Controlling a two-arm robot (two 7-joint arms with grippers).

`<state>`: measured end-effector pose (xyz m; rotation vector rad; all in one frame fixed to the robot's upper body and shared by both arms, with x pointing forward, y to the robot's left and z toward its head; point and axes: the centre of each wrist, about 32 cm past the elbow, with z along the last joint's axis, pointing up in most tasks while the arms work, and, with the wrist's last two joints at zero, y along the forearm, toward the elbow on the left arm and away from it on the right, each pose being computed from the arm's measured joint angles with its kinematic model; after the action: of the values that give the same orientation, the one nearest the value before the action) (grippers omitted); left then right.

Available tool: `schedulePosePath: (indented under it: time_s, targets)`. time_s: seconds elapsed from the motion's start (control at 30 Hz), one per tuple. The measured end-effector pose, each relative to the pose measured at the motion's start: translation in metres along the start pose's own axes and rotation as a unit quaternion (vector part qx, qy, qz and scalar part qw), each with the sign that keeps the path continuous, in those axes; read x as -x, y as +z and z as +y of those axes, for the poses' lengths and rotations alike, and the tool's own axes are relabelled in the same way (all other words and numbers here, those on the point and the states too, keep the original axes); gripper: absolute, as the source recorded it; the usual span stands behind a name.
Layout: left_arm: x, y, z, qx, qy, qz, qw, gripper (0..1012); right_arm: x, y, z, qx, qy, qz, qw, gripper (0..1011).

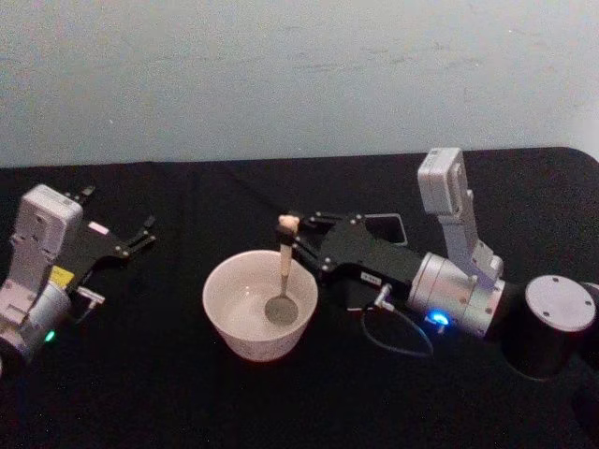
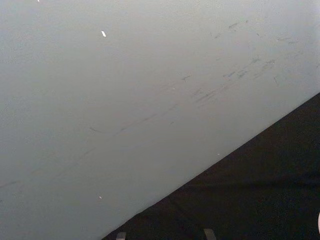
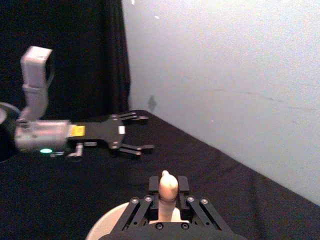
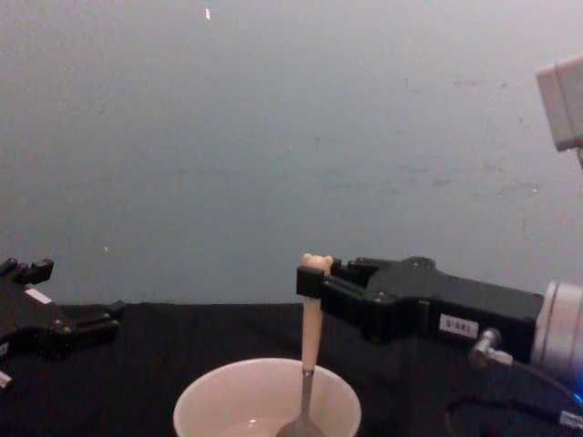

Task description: Pick up the stirring spoon with one hand, stir inside the cup, then place it back in its original position.

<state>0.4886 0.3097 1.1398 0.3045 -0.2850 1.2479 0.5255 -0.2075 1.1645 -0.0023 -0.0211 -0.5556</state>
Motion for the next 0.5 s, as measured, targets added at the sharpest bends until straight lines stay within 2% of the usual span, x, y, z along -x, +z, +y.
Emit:
schedulePosePath:
  time_s: [0.23, 0.5]
  targets:
    - [0.0, 0.0, 0.0, 0.0, 0.0, 0.0, 1.0, 1001, 0.014, -0.001, -0.005, -0.001, 0.031, 0.013, 0.9994, 214]
    - [0.0, 0.0, 0.0, 0.0, 0.0, 0.0, 1.0, 1001, 0.022, -0.006, 0.004, 0.003, 0.046, 0.021, 0.9987, 214]
